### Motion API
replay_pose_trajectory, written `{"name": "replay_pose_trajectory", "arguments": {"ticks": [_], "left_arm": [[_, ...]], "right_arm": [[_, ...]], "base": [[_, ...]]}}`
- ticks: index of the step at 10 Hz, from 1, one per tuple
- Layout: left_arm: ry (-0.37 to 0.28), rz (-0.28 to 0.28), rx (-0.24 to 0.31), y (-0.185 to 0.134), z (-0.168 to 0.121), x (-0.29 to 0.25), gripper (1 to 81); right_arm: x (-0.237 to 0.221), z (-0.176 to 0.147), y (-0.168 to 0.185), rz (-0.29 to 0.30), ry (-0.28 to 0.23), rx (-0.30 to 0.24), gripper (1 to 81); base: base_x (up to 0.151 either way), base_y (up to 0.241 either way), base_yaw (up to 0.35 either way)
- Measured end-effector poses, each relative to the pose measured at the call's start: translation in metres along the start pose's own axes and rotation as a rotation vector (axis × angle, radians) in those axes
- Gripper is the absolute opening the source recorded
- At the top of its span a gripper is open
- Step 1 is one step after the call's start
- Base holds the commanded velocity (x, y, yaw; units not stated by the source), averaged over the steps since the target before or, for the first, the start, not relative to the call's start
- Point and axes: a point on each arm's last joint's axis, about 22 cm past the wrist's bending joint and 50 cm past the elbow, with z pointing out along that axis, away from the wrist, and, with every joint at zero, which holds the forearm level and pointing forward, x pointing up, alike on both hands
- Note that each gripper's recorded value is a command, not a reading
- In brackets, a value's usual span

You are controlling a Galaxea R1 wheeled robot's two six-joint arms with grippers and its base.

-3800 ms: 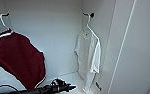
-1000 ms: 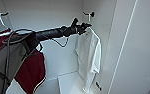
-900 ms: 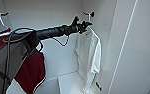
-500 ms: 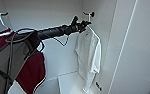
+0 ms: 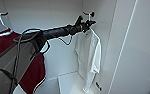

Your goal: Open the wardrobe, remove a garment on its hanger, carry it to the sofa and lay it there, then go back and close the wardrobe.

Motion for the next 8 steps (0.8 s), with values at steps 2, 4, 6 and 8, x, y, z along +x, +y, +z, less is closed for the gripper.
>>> {"name": "replay_pose_trajectory", "arguments": {"ticks": [2, 4, 6, 8], "left_arm": [[-0.002, 0.009, -0.004, 0.003, 0.005, -0.004, 81.1], [0.008, 0.015, -0.011, 0.003, 0.004, -0.001, 1.0], [0.004, -0.039, 0.02, -0.017, 0.001, -0.004, 1.0], [0.004, -0.04, 0.024, -0.021, 0.0, -0.005, 1.0]], "right_arm": [[-0.001, 0.0, 0.0, 0.001, -0.007, -0.002, 81.1], [-0.001, 0.0, 0.0, 0.001, -0.008, -0.002, 81.1], [-0.002, 0.0, 0.001, 0.002, -0.01, -0.003, 81.1], [-0.002, 0.0, 0.001, 0.001, -0.01, -0.003, 81.1]], "base": [[0.0, 0.0, 0.0], [0.0, 0.0, 0.0], [0.0, 0.0, 0.0], [0.0, 0.0, 0.0]]}}
